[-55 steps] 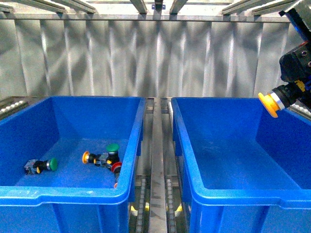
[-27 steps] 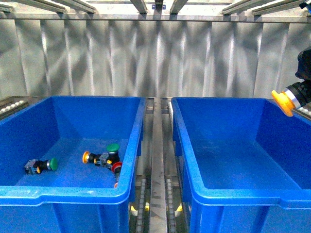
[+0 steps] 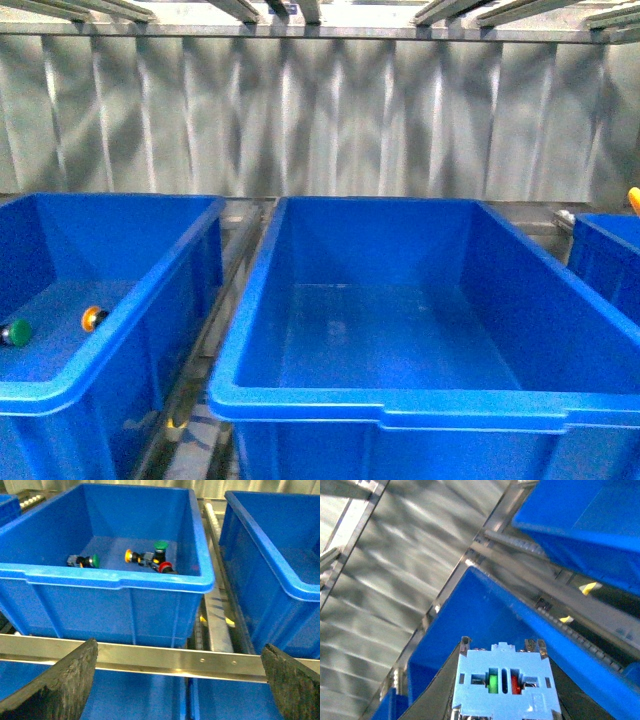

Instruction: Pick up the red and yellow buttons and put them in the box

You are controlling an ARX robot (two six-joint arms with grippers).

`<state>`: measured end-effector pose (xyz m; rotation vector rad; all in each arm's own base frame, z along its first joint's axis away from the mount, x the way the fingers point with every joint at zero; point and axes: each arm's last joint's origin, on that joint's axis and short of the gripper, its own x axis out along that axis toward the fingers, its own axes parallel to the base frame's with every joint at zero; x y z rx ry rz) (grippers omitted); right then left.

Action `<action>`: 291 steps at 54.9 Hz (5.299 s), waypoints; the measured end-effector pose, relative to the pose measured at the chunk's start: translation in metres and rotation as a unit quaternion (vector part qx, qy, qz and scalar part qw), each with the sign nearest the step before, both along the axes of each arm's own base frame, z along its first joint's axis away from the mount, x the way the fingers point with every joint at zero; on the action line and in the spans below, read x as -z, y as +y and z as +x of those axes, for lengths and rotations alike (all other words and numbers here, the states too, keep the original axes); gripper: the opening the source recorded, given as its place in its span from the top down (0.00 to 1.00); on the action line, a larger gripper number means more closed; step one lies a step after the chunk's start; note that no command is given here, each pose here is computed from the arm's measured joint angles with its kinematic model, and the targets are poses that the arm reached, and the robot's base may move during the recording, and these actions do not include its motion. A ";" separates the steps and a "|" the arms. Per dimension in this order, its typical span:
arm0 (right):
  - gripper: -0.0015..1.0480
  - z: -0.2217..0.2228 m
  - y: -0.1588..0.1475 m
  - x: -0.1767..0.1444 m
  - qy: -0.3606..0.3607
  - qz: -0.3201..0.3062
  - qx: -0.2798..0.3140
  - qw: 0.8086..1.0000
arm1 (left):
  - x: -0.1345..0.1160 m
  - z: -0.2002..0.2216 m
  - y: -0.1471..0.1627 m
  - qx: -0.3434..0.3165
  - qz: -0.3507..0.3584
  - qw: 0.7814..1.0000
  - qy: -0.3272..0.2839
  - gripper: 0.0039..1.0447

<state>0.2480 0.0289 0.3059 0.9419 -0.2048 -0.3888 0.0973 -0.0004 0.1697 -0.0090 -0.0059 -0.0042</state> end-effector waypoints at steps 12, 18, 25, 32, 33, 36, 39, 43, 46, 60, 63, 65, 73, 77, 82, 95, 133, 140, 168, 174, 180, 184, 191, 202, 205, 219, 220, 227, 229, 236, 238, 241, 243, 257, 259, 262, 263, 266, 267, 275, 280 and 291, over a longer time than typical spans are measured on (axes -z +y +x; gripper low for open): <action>0.76 0.001 -0.014 -0.001 0.001 -0.015 0.029 0.999 | 0.000 0.000 0.000 0.000 0.000 1.000 0.000 0.07; 0.76 0.003 -0.031 0.000 0.017 -0.039 0.060 0.997 | 0.000 0.000 0.000 0.001 0.001 1.000 0.000 0.07; 0.76 0.024 -0.050 -0.005 0.080 -0.110 0.083 0.987 | 0.000 0.000 0.000 0.000 0.001 1.000 0.000 0.07; 0.76 0.065 -0.073 -0.006 0.176 -0.190 0.070 0.963 | 0.000 0.000 0.000 -0.001 0.001 1.000 0.000 0.07; 0.76 0.069 -0.075 -0.005 0.185 -0.199 0.068 0.960 | 0.000 0.000 0.000 -0.001 0.001 1.000 0.000 0.07; 0.76 0.092 -0.090 -0.001 0.235 -0.230 0.057 0.943 | 0.000 0.000 0.000 -0.001 0.001 1.000 0.000 0.07; 0.76 0.108 -0.100 0.004 0.271 -0.242 0.043 0.931 | 0.000 0.000 0.000 -0.001 0.001 1.000 0.000 0.07; 0.76 0.132 -0.115 0.013 0.314 -0.254 0.041 0.914 | 0.000 0.000 0.000 -0.001 0.001 1.000 0.000 0.07; 0.76 0.148 -0.126 0.021 0.344 -0.257 0.026 0.903 | 0.000 0.000 0.000 -0.001 0.001 1.000 0.000 0.07; 0.76 0.212 -0.167 0.078 0.476 -0.208 -0.051 0.853 | 0.000 0.000 0.000 -0.001 0.001 1.000 0.000 0.07; 0.76 0.220 -0.169 0.088 0.486 -0.199 -0.061 0.849 | 0.000 0.000 0.000 -0.001 0.001 1.000 0.000 0.07; 0.76 0.226 -0.171 0.095 0.492 -0.195 -0.067 0.846 | 0.000 0.000 0.000 -0.001 0.001 1.000 0.000 0.07; 0.76 0.238 -0.174 0.116 0.511 -0.183 -0.075 0.836 | 0.000 0.000 0.000 -0.001 0.001 1.000 0.000 0.07; 0.76 0.241 -0.176 0.122 0.518 -0.185 -0.069 0.832 | 0.000 0.000 0.000 -0.001 0.001 1.000 0.000 0.07; 0.76 0.243 -0.176 0.124 0.519 -0.185 -0.068 0.831 | 0.000 0.000 0.000 -0.001 0.001 1.000 0.000 0.07; 0.59 0.243 -0.172 0.125 0.510 -0.193 -0.066 0.836 | 0.000 0.000 0.000 -0.001 0.001 1.000 0.000 0.07; 0.06 0.079 -0.045 -0.010 0.326 -0.256 -0.046 0.909 | 0.000 0.000 0.000 -0.001 0.001 1.000 0.000 0.07; 0.13 0.035 -0.015 -0.024 0.215 -0.281 -0.109 0.929 | 0.000 0.000 0.000 -0.001 0.001 1.000 0.000 0.07; 0.97 -0.083 -0.021 0.079 0.095 -0.448 -0.198 0.866 | 0.000 0.000 0.000 -0.001 0.001 1.000 0.000 0.07; 0.97 -0.090 -0.028 0.090 0.102 -0.447 -0.190 0.868 | 0.000 0.000 0.000 -0.001 0.001 1.000 0.000 0.07; 0.97 -0.098 -0.029 0.100 0.103 -0.447 -0.188 0.869 | 0.000 0.000 0.000 -0.001 0.001 1.000 0.000 0.07; 0.97 -0.102 -0.029 0.105 0.101 -0.447 -0.187 0.869 | 0.000 0.000 0.000 -0.001 0.001 1.000 0.000 0.07; 0.97 -0.108 -0.029 0.111 0.099 -0.447 -0.187 0.869 | 0.000 0.000 0.000 -0.001 0.001 1.000 0.000 0.07; 0.97 -0.117 -0.029 0.121 0.102 -0.447 -0.188 0.869 | 0.000 0.000 0.000 -0.001 0.001 1.000 0.000 0.07; 0.97 -0.119 -0.029 0.123 0.101 -0.447 -0.187 0.869 | 0.000 0.000 0.000 -0.001 0.001 1.000 0.000 0.07; 0.97 -0.128 -0.029 0.130 0.100 -0.447 -0.187 0.869 | 0.000 0.000 0.000 -0.001 0.001 1.000 0.000 0.07; 0.97 -0.128 -0.029 0.131 0.101 -0.447 -0.187 0.869 | 0.000 0.000 0.000 -0.001 0.001 1.000 0.000 0.07; 0.97 -0.131 -0.029 0.132 0.091 -0.449 -0.182 0.870 | 0.000 0.000 0.000 -0.001 0.001 1.000 0.000 0.07; 0.97 -0.132 -0.029 0.132 0.088 -0.450 -0.181 0.870 | 0.000 0.000 0.000 -0.001 0.001 1.000 0.000 0.07; 0.97 -0.134 -0.029 0.132 0.087 -0.450 -0.181 0.870 | 0.000 0.000 0.000 -0.001 0.001 1.000 0.000 0.07; 0.97 -0.135 -0.029 0.132 0.087 -0.450 -0.181 0.870 | 0.000 0.000 0.000 -0.001 0.001 1.000 0.000 0.07; 0.97 -0.136 -0.029 0.132 0.087 -0.450 -0.181 0.870 | 0.000 0.000 0.000 -0.001 0.001 1.000 0.000 0.07; 0.97 -0.137 -0.029 0.132 0.087 -0.450 -0.181 0.870 | 0.000 0.000 0.000 -0.001 0.001 1.000 0.000 0.07; 0.97 -0.144 -0.029 0.135 0.097 -0.448 -0.186 0.869 | 0.000 0.000 0.000 -0.001 0.001 1.000 0.000 0.07; 0.97 -0.148 -0.029 0.137 0.102 -0.447 -0.188 0.869 | 0.000 0.000 0.000 -0.001 0.001 1.000 0.000 0.07; 0.97 -0.150 -0.029 0.136 0.094 -0.449 -0.184 0.869 | 0.000 0.000 0.000 -0.001 0.001 1.000 0.000 0.07; 0.97 -0.151 -0.029 0.136 0.092 -0.449 -0.183 0.870 | 0.000 0.000 0.000 -0.001 0.001 1.000 0.000 0.07; 0.97 -0.151 -0.029 0.135 0.088 -0.450 -0.181 0.870 | 0.000 0.000 0.000 -0.001 0.001 1.000 0.000 0.07; 0.97 -0.151 -0.029 0.135 0.088 -0.450 -0.180 0.870 | 0.000 0.000 0.000 -0.001 0.001 1.000 0.000 0.07; 0.97 -0.151 -0.029 0.135 0.090 -0.450 -0.182 0.870 | 0.000 0.000 0.000 -0.001 0.001 1.000 0.000 0.07; 0.97 -0.151 -0.029 0.135 0.089 -0.450 -0.181 0.870 | 0.000 0.000 0.000 -0.001 0.001 1.000 0.000 0.07; 0.70 -0.151 -0.029 0.135 0.089 -0.450 -0.181 0.870 | 0.000 0.000 0.000 -0.001 0.001 1.000 0.000 0.07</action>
